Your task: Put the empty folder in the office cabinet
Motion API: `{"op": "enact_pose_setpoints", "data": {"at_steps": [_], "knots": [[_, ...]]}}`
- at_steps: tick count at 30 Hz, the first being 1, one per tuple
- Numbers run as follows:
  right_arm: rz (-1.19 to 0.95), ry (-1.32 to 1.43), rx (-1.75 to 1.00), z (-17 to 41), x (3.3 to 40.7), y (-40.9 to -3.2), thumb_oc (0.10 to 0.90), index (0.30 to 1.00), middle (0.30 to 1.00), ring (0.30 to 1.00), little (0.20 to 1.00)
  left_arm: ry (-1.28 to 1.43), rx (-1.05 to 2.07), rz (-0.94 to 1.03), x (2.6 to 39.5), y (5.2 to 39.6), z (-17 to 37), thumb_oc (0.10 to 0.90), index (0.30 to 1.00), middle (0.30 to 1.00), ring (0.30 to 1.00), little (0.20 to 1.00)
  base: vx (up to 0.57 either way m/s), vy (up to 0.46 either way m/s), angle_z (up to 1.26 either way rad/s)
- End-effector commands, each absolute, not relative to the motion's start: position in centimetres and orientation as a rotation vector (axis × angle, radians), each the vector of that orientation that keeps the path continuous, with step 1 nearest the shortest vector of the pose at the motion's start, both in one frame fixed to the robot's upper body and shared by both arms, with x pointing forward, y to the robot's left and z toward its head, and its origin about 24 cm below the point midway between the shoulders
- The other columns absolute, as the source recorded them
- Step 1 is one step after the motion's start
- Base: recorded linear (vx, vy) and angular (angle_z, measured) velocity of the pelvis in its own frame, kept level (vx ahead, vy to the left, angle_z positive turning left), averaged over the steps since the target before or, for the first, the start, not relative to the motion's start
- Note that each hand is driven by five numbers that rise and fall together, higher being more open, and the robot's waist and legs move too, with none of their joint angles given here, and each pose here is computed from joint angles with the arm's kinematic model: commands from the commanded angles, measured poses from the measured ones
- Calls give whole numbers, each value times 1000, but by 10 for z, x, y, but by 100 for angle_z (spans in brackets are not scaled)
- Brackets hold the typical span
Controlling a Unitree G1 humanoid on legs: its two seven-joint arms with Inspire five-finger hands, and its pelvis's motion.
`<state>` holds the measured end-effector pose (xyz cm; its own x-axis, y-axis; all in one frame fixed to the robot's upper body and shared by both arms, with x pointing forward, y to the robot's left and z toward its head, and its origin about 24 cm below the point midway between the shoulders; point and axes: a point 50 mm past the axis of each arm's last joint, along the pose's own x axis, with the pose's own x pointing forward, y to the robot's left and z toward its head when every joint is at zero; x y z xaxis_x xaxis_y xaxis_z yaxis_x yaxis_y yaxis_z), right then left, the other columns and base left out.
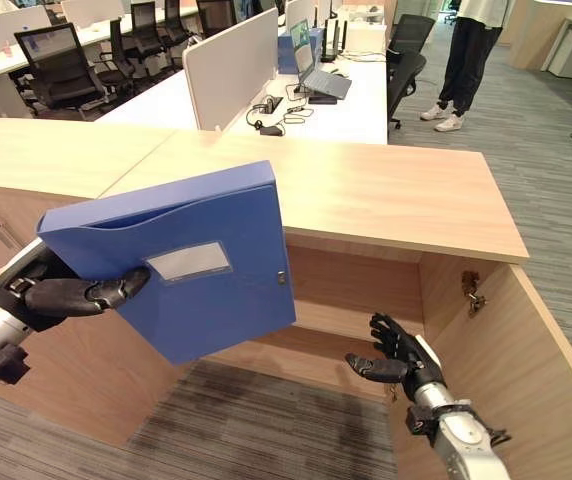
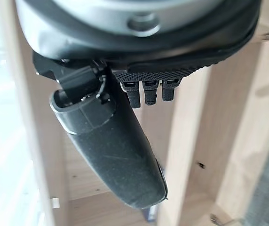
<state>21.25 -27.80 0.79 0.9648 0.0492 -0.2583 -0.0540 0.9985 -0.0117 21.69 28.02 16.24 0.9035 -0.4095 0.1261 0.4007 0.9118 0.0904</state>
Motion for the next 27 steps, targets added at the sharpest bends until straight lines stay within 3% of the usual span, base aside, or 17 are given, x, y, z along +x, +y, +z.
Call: {"op": "enact_pose_setpoints", "data": {"at_steps": [1,12,19,27], "knots": [[135,-112,-60,93,246,-281,800,900,900,900,900,-436,176,-425,225,283,223,400,300,300,300,300,0,0,0],[329,-233,98,122,252,-253,800,900,900,900,900,-404,191,-446,226,281,218,400,300,300,300,300,0,0,0],[643,-247,100,139,260,-199,800,900,900,900,900,-394,155,-624,231,249,217,400,300,300,300,300,0,0,0],[706,-251,118,140,272,-174,800,900,900,900,900,-335,35,-820,233,214,206,400,300,300,300,300,0,0,0]]}}
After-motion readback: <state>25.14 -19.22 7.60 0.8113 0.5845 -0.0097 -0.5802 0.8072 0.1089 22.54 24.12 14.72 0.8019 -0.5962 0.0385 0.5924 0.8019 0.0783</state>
